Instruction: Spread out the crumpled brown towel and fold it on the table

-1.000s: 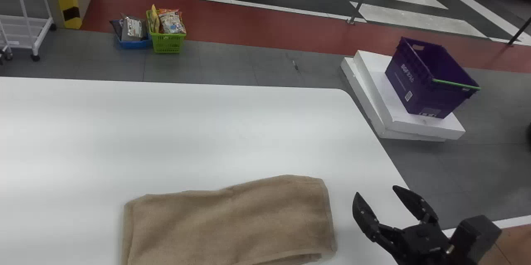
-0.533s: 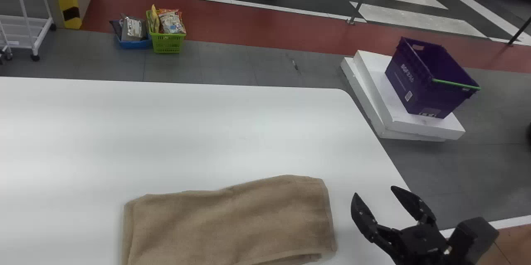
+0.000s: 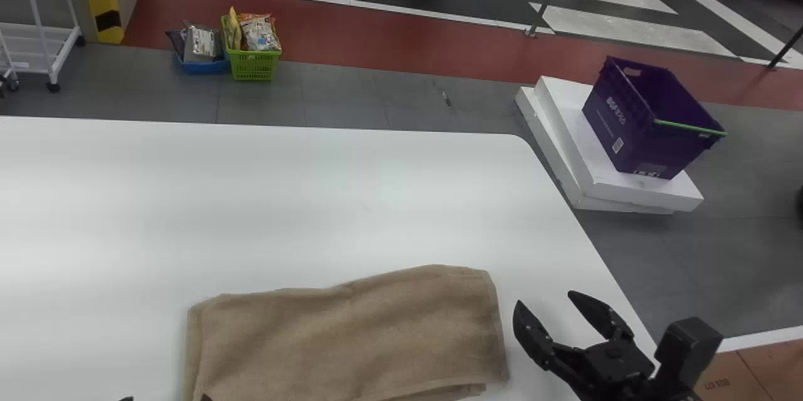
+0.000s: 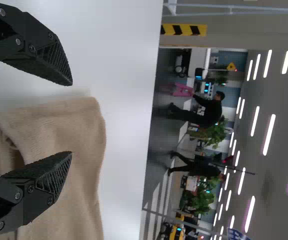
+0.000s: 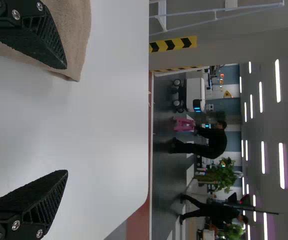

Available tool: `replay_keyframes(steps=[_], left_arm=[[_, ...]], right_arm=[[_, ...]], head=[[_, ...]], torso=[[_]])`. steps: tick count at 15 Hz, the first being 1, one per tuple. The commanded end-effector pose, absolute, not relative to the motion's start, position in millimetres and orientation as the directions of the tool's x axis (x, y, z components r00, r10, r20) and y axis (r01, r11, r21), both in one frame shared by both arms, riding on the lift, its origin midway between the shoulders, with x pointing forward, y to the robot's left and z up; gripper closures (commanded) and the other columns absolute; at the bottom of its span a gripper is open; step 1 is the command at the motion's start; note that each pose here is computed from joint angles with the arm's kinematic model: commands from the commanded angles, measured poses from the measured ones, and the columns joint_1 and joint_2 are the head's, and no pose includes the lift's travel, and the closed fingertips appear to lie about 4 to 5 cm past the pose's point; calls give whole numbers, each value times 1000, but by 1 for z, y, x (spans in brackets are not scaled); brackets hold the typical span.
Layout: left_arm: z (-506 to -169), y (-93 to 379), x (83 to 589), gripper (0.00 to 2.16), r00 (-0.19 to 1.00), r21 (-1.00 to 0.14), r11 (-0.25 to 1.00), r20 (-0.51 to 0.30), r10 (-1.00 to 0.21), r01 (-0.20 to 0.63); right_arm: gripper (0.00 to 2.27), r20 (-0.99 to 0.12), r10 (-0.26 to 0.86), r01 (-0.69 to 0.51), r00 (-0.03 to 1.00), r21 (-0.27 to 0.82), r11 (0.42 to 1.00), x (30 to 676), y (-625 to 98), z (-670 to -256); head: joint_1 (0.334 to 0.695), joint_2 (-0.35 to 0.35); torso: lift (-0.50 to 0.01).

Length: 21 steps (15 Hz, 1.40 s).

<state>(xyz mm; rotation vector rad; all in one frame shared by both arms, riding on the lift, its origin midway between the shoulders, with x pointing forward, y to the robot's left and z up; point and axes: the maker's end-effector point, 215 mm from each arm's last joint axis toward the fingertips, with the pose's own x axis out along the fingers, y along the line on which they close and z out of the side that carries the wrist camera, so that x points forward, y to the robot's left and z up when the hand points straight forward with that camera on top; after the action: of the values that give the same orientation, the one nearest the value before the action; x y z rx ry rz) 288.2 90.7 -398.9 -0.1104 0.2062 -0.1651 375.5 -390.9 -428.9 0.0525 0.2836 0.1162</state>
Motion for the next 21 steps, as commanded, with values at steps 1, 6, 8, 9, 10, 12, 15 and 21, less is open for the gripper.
replay_keyframes(steps=[1,6,8,9,10,12,15,21], left_arm=[[-393,100,292,410,973,-121,983,-170,-156,136],[-381,109,291,410,981,-117,986,-135,-136,121],[-376,110,291,410,984,-115,986,-119,-131,117],[-373,112,292,410,985,-115,986,-113,-130,117],[-372,113,292,410,986,-116,987,-111,-128,115],[-366,117,295,410,987,-119,987,-99,-125,113],[-363,118,299,410,987,-118,986,-91,-132,121],[-362,118,299,410,986,-115,985,-96,-137,125]], right_arm=[[60,-309,143,-114,940,112,987,376,-379,-439],[60,-388,202,-142,899,177,974,376,-342,-465],[63,-427,226,-147,876,210,967,374,-328,-472],[66,-455,237,-144,858,230,962,370,-322,-475],[70,-477,251,-144,843,249,958,366,-315,-478],[76,-514,274,-140,813,284,949,356,-305,-479],[80,-554,308,-122,773,346,930,342,-294,-484],[532,-562,338,-109,754,401,910,338,-288,-484]], head=[[695,-350],[695,-350],[695,-350],[695,-350],[695,-350],[695,-350],[695,-326],[695,-312]], torso=[[-127],[-127],[-127],[-127],[-127],[-127],[-127],[-127]])
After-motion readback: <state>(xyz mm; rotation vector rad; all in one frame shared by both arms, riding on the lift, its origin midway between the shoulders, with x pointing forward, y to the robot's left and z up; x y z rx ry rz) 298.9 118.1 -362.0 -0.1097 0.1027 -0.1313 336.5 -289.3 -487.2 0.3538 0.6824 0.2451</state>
